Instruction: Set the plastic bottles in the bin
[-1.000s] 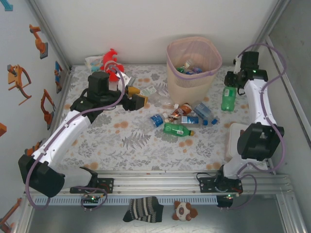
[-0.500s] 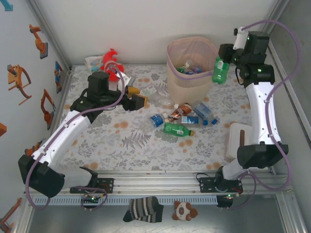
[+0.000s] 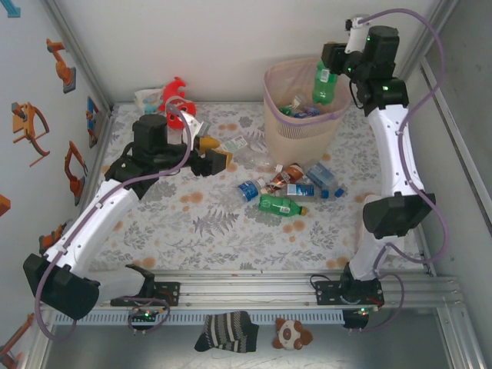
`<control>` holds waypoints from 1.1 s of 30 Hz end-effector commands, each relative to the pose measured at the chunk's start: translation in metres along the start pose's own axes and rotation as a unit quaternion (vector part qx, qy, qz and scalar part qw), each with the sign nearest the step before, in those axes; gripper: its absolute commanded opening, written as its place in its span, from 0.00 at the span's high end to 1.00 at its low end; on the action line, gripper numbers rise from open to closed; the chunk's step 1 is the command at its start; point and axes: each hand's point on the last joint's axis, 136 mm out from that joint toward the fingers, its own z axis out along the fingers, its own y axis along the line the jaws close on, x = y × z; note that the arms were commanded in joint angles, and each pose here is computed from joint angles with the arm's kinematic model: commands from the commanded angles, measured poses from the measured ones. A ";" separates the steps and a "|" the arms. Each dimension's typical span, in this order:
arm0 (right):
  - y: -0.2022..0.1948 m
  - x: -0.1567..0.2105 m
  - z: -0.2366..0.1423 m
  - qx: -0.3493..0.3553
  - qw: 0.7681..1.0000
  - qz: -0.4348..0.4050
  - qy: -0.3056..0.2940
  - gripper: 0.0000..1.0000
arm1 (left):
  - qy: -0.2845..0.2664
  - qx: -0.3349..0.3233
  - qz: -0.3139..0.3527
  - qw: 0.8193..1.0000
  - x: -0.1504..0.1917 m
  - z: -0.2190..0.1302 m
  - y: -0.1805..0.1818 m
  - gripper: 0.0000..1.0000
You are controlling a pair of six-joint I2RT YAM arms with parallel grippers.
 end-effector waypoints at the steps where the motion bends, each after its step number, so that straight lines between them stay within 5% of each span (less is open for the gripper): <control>1: 0.022 -0.007 0.009 -0.038 0.999 0.004 -0.017 0.74 | -0.006 -0.005 -0.003 1.000 0.000 -0.008 -0.002 0.26; 23: 0.049 0.150 0.078 -0.116 0.980 0.047 0.157 0.74 | -0.006 -0.014 -0.009 1.000 0.005 -0.006 0.003 0.26; 33: 0.046 0.213 0.081 -0.133 0.955 0.032 0.265 0.65 | -0.004 -0.011 -0.011 1.000 0.006 -0.003 0.004 0.26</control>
